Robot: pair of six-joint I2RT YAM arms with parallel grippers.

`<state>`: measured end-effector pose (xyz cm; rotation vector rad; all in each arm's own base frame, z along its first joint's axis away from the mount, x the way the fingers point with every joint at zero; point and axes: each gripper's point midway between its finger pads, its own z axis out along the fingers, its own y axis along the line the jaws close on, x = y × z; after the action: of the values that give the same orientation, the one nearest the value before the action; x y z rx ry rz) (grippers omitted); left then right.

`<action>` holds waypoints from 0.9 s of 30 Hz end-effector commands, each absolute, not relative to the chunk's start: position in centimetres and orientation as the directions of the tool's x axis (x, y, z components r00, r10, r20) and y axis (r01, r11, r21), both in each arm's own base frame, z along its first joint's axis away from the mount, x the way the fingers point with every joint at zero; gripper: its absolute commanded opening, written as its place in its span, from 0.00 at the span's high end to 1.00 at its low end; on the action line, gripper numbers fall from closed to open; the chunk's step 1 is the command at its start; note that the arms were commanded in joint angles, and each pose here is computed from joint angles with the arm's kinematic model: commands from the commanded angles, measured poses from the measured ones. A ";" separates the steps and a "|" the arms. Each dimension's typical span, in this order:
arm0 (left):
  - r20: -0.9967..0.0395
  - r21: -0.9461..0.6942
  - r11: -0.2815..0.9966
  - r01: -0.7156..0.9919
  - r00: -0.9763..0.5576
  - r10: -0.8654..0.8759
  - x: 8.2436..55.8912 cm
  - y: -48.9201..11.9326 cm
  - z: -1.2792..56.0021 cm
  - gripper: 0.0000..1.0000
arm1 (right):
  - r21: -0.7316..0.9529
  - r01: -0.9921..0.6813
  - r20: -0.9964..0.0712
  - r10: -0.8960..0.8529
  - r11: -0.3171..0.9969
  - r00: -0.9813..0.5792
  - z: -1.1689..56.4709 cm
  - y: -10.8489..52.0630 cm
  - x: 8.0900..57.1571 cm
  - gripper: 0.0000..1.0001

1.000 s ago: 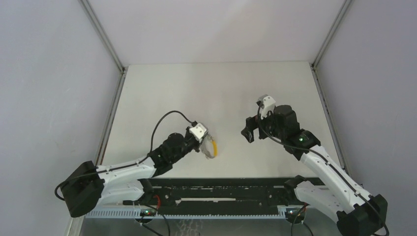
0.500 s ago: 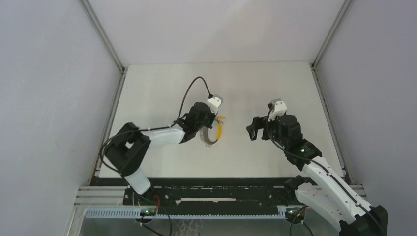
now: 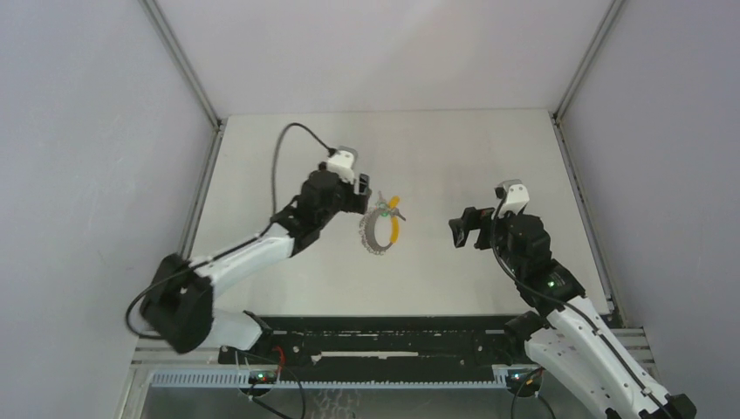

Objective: Put the keys on the keyring

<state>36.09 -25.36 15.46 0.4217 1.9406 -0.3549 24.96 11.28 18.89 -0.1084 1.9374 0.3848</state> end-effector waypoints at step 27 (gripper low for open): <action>-0.966 -0.251 0.966 0.058 0.054 -0.254 18.5 -2.3 30.1 0.00 | 0.243 -0.137 -0.953 0.210 0.960 -0.218 25.2 6.1 20.3 0.00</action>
<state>17.95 -2.17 30.15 -0.1987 1.4798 -0.2850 20.12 6.45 24.31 0.0210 1.7920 0.3210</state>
